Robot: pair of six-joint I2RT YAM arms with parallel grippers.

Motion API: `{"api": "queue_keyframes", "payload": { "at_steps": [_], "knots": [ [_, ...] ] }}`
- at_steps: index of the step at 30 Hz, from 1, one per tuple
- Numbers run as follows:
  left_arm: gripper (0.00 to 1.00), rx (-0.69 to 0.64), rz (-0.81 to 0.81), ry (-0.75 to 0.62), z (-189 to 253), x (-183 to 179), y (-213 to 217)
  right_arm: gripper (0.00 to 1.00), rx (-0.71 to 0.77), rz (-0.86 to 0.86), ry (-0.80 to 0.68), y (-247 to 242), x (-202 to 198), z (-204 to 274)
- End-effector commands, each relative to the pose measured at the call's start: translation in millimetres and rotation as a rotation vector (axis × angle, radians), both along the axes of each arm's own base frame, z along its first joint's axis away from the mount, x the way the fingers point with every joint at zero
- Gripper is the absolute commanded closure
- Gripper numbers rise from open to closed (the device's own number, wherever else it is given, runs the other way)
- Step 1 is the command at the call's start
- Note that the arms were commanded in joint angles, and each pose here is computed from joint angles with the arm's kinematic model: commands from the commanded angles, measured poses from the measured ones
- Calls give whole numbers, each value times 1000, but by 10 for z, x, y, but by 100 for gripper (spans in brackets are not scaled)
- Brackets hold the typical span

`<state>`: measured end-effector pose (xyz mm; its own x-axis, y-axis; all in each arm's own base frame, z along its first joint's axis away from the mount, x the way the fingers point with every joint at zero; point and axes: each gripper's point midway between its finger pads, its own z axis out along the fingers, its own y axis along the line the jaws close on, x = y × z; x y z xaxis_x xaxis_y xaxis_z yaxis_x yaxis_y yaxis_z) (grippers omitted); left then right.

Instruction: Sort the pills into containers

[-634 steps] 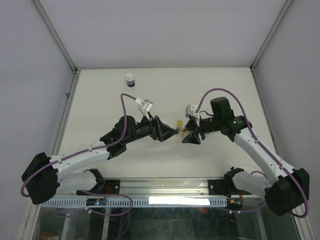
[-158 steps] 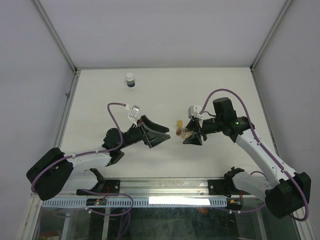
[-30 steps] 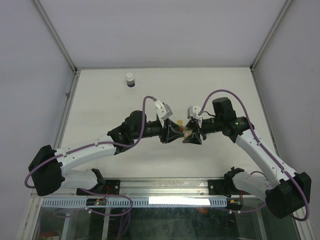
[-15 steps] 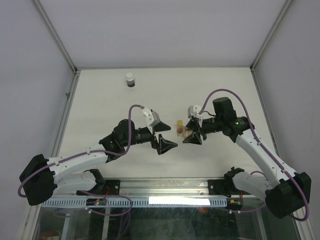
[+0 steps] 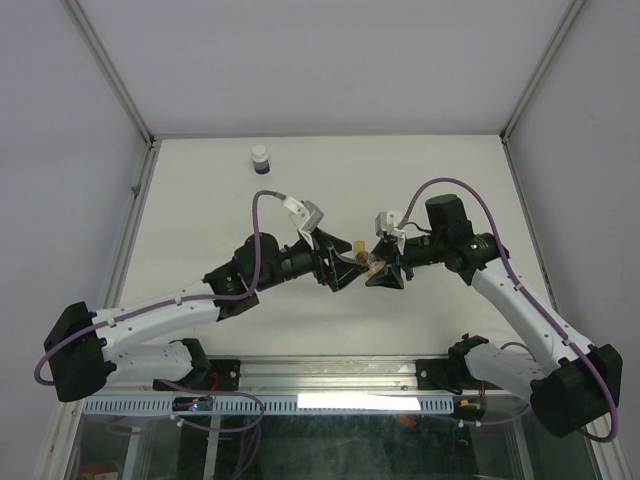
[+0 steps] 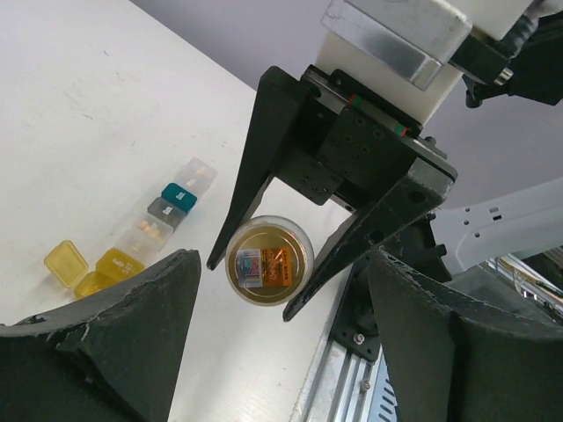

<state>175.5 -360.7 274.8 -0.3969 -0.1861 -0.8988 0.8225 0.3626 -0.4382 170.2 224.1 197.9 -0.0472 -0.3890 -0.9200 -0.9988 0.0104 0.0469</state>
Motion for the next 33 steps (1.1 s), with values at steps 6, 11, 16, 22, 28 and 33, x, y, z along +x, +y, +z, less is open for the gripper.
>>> {"api": "queue_keyframes", "payload": {
  "at_steps": [6,11,16,22,28,33],
  "knots": [
    [35,36,50,21,72,98,-144,100,41,11,-50,44,33,173],
    [46,47,29,18,63,76,-187,100,41,11,-51,45,33,176],
    [47,68,13,19,9,75,-236,100,42,10,-52,43,33,180],
    [57,98,1,17,-39,69,-251,100,42,10,-53,43,32,181],
    [98,122,20,-22,-42,100,-193,83,43,2,-50,43,40,183],
    [100,153,70,-34,-87,215,-55,20,45,-11,-42,45,55,198]
  ]
}}
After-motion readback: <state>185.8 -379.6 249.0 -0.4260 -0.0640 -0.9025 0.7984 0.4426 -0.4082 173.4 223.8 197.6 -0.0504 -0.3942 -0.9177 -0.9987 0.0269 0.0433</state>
